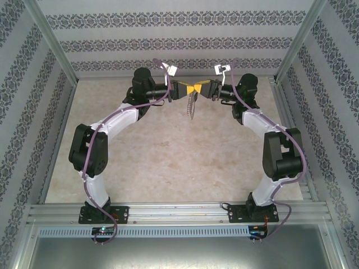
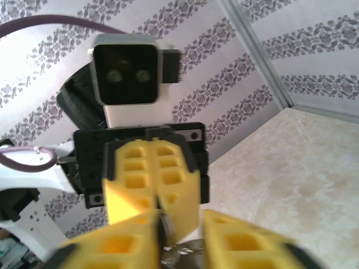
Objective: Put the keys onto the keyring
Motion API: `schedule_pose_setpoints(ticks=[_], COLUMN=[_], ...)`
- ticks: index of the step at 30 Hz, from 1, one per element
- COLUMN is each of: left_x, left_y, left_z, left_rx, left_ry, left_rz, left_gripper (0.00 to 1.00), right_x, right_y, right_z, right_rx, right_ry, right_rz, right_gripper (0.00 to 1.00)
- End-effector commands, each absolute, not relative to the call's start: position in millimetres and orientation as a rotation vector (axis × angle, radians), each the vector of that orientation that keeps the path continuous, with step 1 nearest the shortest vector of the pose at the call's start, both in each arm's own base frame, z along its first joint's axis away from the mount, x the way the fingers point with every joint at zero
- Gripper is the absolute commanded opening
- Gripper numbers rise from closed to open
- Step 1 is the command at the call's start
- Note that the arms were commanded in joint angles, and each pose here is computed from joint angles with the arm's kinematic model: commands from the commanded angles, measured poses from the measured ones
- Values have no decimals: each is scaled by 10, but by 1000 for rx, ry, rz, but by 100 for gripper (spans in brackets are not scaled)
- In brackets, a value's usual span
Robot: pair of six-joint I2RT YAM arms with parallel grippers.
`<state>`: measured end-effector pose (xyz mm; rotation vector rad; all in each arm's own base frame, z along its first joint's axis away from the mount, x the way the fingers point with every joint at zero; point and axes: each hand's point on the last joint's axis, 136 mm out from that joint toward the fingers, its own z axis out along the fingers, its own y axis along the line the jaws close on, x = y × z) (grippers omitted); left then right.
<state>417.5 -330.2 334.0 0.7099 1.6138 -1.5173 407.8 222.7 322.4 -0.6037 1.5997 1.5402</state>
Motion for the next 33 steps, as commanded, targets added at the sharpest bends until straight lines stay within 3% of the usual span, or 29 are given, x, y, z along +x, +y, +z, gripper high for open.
schedule_pose_setpoints(ticks=[1,11,22,33], left_x=[4065,3908,3698,3559], left_y=[-3316,-3246,-3238,-3285], left_z=[3535,3624,3679,3669], left_rx=[768,787,833,878], left_ry=[1511,1461,1448,1447], left_rz=[-1487,-1464,-1490,-1516], left_gripper=[0,0,0,0], right_x=[3992,3887,3406,3312], right_y=[2087,1727,2060,2257], right_z=[3441,3288,2895,3005], right_rx=[-602,-367,-472,-594], right_ry=[1529,1516,1527,1483], right_rz=[1463,1326,1260,1286], right_gripper=[43,48,52,53])
